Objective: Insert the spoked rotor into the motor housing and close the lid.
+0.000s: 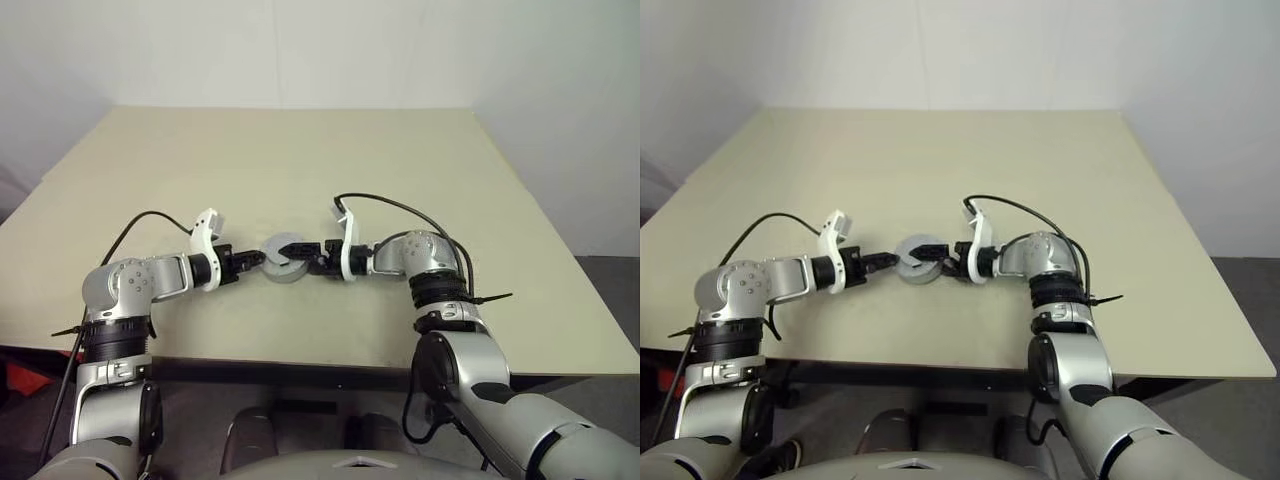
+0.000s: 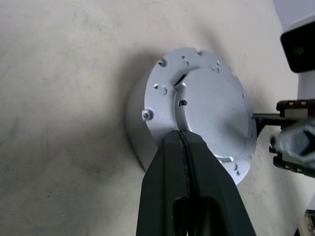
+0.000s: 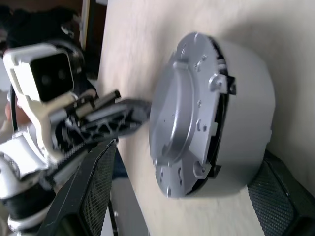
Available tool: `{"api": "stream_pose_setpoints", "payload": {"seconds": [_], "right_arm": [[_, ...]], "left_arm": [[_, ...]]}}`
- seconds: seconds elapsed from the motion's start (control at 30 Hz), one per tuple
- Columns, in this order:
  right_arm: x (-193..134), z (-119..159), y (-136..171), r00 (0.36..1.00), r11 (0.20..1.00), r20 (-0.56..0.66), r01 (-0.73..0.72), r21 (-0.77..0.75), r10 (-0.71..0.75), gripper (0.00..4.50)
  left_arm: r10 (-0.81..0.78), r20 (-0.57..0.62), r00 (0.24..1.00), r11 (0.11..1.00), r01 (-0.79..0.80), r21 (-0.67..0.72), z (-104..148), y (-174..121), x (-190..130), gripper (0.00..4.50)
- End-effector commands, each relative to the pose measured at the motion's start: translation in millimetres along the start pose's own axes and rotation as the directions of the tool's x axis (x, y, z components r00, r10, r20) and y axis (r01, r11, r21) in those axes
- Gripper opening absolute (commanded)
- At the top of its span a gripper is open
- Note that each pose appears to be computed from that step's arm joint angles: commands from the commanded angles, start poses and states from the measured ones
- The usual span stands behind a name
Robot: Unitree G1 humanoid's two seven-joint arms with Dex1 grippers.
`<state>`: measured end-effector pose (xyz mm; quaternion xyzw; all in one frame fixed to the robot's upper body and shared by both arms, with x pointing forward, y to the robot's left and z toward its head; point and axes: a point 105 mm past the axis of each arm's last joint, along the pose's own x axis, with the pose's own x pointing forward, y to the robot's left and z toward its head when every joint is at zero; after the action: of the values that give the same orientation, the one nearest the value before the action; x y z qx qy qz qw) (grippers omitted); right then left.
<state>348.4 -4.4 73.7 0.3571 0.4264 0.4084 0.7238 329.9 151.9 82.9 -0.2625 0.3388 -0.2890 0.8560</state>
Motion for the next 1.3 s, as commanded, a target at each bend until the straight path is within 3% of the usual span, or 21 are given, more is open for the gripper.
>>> {"api": "stream_pose_setpoints", "payload": {"seconds": [0.03, 0.33, 0.57, 0.6, 0.87, 1.0, 1.1, 1.3], "right_arm": [[13, 12, 30, 0.995, 0.995, 0.036, -0.097, -0.032, 0.098, 4.48], [24, 11, 25, 0.996, 0.998, 0.064, -0.056, -0.034, 0.059, 4.48], [22, 17, 19, 0.995, 0.999, 0.095, -0.022, -0.028, 0.024, 2.15], [22, 18, 18, 0.995, 0.999, 0.098, -0.018, -0.029, 0.020, 2.04], [19, 27, 19, 0.990, 0.999, 0.136, -0.032, 0.016, 0.030, 2.04], [15, 42, 25, 0.976, 0.989, 0.208, -0.095, 0.110, 0.070, 2.04], [13, 58, 27, 0.951, 0.973, 0.300, -0.137, 0.187, 0.076, 2.04], [11, 77, 37, 0.915, 0.947, 0.391, -0.204, 0.247, 0.095, 2.04]], "left_arm": [[-0.003, 0.026, 1.000, 1.000, 0.002, 0.025, 7, -3, -6, 0.00], [0.008, 0.029, 1.000, 1.000, -0.009, 0.028, 9, -1, -9, 0.00], [0.010, 0.030, 0.999, 1.000, -0.011, 0.028, 9, -1, -8, 0.00], [0.010, 0.031, 0.999, 1.000, -0.011, 0.028, 9, -1, -8, 0.00], [0.010, 0.038, 0.999, 0.999, -0.011, 0.031, 11, 0, -7, 0.00], [-0.004, 0.060, 0.998, 0.999, 0.001, 0.039, 14, -2, -7, 0.00], [-0.084, 0.184, 0.979, 0.993, 0.068, 0.092, 31, -15, -12, 0.00], [-0.238, 0.419, 0.876, 0.969, 0.243, 0.042, 64, -36, -37, 0.00]]}}
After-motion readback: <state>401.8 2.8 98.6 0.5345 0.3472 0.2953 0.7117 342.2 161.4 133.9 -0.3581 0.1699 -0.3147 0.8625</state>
